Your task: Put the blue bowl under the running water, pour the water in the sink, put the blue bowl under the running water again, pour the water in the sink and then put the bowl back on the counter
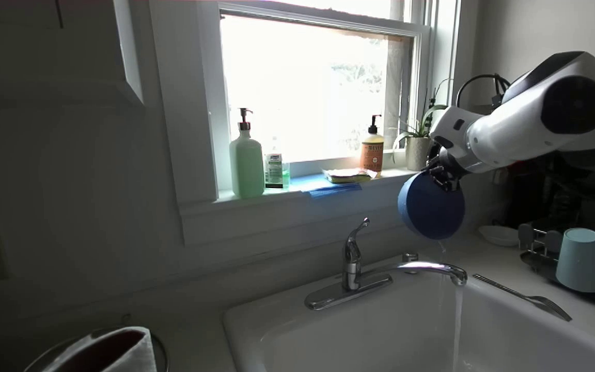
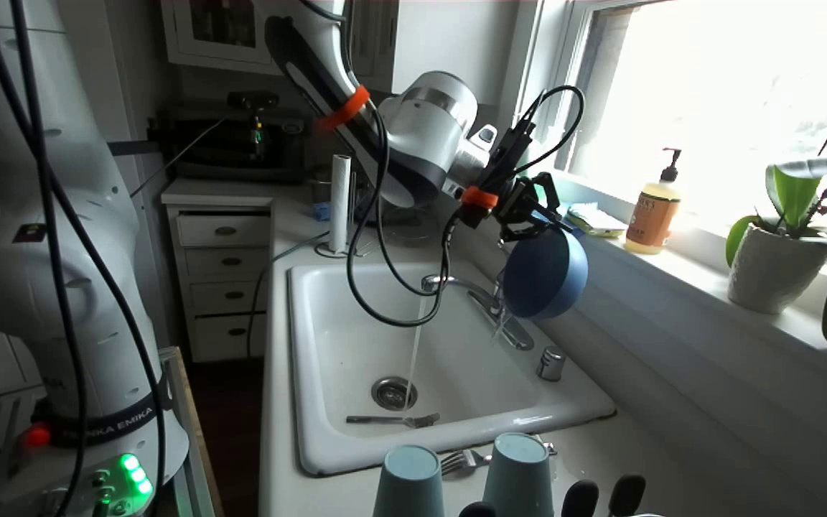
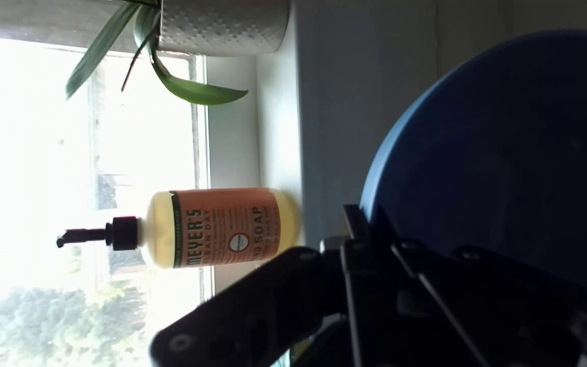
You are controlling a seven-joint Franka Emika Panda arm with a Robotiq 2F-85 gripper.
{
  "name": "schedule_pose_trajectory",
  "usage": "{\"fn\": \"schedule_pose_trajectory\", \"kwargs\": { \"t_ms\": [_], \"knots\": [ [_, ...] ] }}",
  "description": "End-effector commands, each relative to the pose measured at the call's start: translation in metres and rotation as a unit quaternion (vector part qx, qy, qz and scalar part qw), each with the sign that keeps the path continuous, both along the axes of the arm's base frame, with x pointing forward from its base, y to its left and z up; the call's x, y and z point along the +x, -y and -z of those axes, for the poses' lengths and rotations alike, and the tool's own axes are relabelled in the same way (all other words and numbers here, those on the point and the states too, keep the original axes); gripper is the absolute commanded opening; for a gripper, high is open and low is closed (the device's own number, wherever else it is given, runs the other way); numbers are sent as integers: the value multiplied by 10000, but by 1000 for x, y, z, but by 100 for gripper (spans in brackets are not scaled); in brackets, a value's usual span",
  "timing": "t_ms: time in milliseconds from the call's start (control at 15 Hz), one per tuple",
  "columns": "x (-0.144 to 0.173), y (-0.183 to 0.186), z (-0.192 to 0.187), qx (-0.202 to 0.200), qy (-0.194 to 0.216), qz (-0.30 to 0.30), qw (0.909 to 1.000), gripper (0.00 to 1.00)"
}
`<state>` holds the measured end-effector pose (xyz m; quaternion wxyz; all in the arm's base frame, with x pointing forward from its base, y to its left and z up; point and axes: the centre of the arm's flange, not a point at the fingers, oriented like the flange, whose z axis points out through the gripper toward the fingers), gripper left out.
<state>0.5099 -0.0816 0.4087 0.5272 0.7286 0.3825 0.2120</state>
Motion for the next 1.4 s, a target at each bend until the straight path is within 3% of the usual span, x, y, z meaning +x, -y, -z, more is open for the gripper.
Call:
{"fn": "schedule_pose_trajectory", "kwargs": {
  "t_ms": [0,600,1000,1333],
  "knots": [
    [-24,4,16,42,516,-13,9987,1],
    [-38,16,21,121,1037,99,9945,1],
    [-31,19,19,475,726,740,9935,1],
    [-20,21,13,1049,296,1576,9815,1]
  ]
}}
